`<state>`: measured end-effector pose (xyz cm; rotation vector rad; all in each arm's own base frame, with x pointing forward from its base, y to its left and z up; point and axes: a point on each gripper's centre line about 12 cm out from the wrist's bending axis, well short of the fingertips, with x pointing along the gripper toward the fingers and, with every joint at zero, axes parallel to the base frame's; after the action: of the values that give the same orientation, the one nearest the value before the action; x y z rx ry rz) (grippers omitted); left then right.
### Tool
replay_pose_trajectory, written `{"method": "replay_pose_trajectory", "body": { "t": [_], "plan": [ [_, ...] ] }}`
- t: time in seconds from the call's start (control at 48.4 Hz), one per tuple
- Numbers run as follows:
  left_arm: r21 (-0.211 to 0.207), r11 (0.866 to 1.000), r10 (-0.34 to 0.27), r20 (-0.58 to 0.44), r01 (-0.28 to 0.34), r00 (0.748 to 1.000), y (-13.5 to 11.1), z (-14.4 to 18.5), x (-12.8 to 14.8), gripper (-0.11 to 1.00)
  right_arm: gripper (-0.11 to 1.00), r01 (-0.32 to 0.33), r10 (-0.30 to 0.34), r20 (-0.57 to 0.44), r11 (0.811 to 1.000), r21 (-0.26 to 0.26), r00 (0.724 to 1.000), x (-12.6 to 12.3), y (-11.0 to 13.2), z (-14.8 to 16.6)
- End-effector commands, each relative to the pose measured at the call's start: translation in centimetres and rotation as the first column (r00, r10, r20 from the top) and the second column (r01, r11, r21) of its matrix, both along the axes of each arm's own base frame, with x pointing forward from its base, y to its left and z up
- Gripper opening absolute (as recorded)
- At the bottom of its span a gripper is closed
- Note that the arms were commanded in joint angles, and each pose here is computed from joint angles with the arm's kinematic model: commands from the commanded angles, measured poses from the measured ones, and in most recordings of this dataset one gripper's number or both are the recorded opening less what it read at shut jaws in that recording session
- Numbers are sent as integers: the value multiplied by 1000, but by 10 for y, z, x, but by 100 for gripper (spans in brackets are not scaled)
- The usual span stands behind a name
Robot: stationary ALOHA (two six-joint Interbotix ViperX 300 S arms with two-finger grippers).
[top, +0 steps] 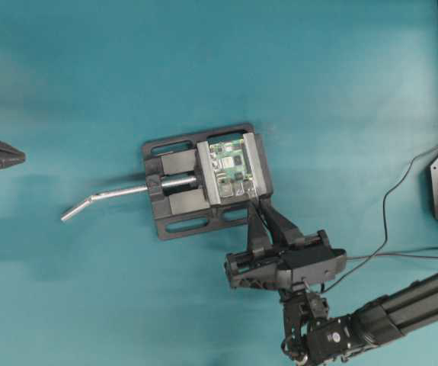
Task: Insert the USB into the fixed PCB.
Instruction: 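Push the USB plug forward into the black USB port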
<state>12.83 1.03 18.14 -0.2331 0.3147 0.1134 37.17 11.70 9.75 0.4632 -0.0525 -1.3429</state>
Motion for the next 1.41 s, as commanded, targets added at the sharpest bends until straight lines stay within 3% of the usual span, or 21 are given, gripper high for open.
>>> {"method": "replay_pose_trajectory", "body": {
  "t": [0.0,0.496,0.807,1.055,1.386],
  "plan": [
    [-1,1000,-3,23,3,1000,0,10,2,0,20,48,-49,48,999,23,998,6,-15,22],
    [-1,1000,-3,23,3,1000,0,10,2,0,20,46,-49,48,997,55,998,14,-25,18],
    [-1,1000,-3,23,3,1000,0,10,2,0,20,24,-26,62,999,27,998,18,-28,20],
    [-1,1000,-3,23,3,1000,0,10,2,0,20,57,-56,57,998,-6,997,15,-33,22],
    [0,1000,-3,25,3,1000,0,11,2,0,20,55,-55,51,998,-5,997,15,-34,22]
  ]
}}
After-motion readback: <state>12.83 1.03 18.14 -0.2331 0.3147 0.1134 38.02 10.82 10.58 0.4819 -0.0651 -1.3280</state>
